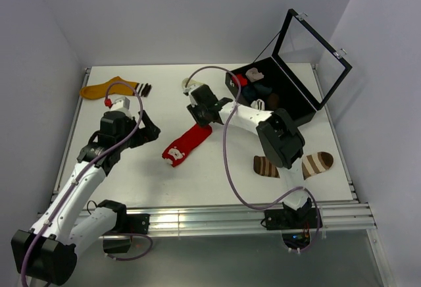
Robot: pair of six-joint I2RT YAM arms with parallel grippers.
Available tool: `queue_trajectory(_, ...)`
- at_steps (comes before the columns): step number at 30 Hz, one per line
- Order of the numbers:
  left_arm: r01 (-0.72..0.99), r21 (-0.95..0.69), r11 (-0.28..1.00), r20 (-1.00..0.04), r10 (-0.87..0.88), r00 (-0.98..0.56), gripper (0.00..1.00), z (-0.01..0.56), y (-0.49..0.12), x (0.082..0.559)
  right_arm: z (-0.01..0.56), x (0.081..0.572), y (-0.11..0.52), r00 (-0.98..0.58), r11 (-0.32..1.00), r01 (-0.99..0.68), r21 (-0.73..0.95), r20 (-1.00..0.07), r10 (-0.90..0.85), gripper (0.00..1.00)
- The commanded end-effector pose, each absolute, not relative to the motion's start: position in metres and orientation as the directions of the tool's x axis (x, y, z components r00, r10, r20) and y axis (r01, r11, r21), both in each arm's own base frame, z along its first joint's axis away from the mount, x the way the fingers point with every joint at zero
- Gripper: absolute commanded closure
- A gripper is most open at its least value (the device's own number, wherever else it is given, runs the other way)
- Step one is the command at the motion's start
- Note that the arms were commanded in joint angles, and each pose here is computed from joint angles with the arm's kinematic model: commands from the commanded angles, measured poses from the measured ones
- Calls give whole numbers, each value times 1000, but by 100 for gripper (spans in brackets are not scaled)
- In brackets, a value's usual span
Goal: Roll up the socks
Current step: Roll the sock at the center of the board.
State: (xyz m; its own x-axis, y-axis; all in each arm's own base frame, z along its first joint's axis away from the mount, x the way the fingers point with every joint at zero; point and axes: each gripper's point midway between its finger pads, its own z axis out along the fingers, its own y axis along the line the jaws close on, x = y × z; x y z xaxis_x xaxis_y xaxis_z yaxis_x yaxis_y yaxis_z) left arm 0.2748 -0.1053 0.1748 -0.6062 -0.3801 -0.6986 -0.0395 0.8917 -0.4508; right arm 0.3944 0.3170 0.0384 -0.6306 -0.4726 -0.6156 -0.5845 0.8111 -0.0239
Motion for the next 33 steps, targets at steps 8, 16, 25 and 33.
queue_trajectory(8, -159, -469, 869, -698, -474, -536, 0, 174, -80, 289, 128, 327, 379, -379, 668, -739, -90, -764, -522, 47)
queue_trajectory(16, -351, -410, 842, -678, -539, -500, 1, 155, -24, 296, 85, 249, 419, -315, 524, -847, -89, -710, -630, 44)
queue_trajectory(25, -441, -353, 825, -670, -552, -496, 2, 132, -5, 295, 55, 222, 437, -236, 445, -881, -161, -664, -709, 44)
queue_trajectory(33, -441, -345, 828, -660, -548, -514, 3, 127, -6, 297, 30, 230, 437, -228, 460, -861, -218, -643, -731, 45)
